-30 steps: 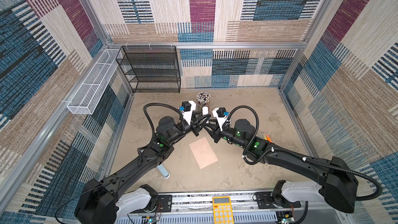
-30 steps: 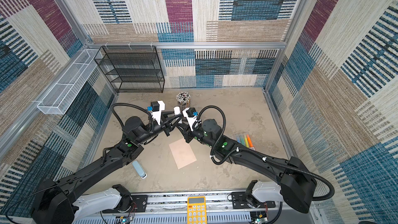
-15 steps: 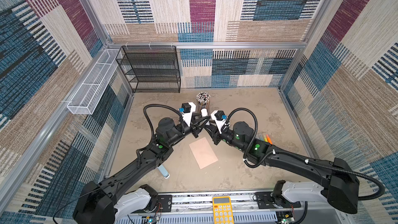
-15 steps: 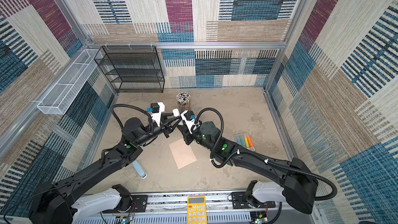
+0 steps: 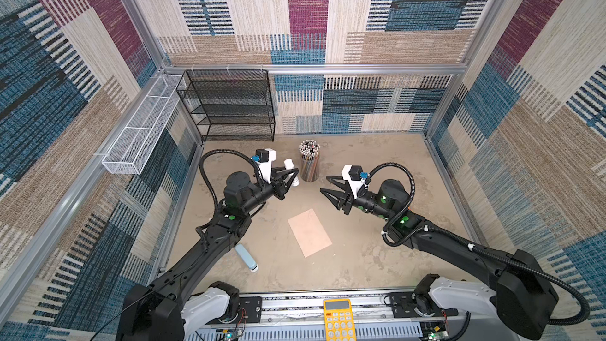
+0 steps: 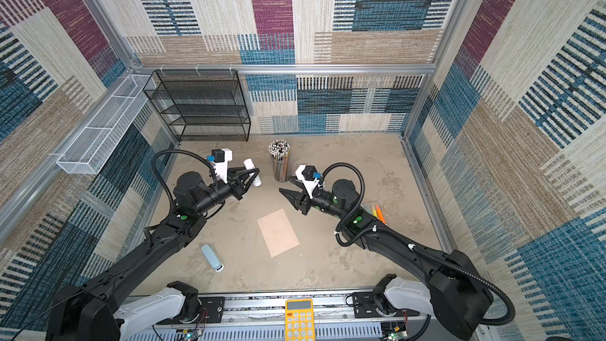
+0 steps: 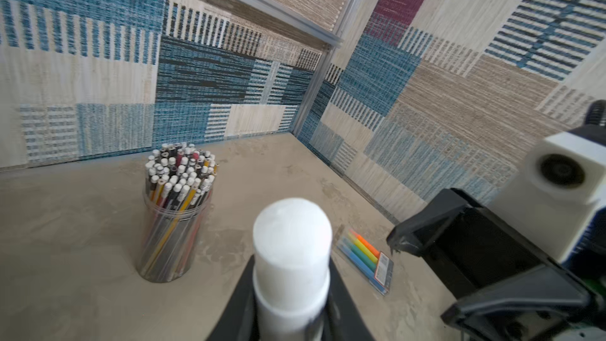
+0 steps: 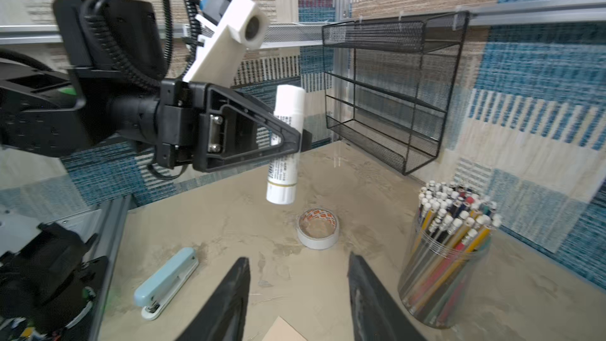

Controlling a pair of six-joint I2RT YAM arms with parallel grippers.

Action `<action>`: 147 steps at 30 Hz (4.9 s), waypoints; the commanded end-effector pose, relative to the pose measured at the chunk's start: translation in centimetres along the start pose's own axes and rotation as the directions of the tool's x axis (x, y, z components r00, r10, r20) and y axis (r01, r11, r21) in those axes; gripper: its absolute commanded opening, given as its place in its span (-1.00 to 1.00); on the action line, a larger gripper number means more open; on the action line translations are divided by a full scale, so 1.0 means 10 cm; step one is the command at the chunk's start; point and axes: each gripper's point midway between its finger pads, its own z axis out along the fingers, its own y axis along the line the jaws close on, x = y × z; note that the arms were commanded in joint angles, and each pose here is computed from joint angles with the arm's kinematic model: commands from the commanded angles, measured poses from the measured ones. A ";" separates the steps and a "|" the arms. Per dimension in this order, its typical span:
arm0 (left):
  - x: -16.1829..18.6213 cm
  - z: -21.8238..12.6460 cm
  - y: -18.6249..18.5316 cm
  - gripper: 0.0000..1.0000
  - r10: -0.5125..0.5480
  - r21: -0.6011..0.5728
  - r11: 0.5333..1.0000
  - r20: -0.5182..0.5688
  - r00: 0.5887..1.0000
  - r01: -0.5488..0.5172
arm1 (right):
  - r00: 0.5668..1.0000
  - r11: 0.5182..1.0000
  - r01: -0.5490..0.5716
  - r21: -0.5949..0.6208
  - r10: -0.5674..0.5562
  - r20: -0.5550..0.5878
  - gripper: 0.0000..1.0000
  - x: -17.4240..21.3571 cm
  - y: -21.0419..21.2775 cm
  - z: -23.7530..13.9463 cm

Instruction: Place the letter into the envelope and seal it

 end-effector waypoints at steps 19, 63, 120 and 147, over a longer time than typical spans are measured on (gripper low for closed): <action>-0.14 0.01 -0.77 -1.00 -0.055 0.512 0.857 -0.023 0.998 0.059 | 0.987 0.860 -0.148 -0.489 0.161 -0.016 0.39 -0.03 0.35 0.11; 0.17 0.13 -0.70 -1.00 0.085 0.378 0.924 -0.068 0.994 -0.053 | 0.947 0.848 -0.317 -0.424 0.307 -0.094 -0.66 -0.12 0.13 0.35; -0.19 0.07 -0.55 -1.00 0.112 0.194 0.974 0.058 0.992 -0.121 | 0.997 0.998 0.059 0.024 -0.060 0.044 0.21 -0.16 0.08 -0.03; -0.07 0.03 -0.99 -1.00 0.062 0.580 0.812 0.019 0.998 -0.061 | 0.991 0.860 -0.119 -0.495 0.134 -0.006 0.13 -0.07 0.34 0.03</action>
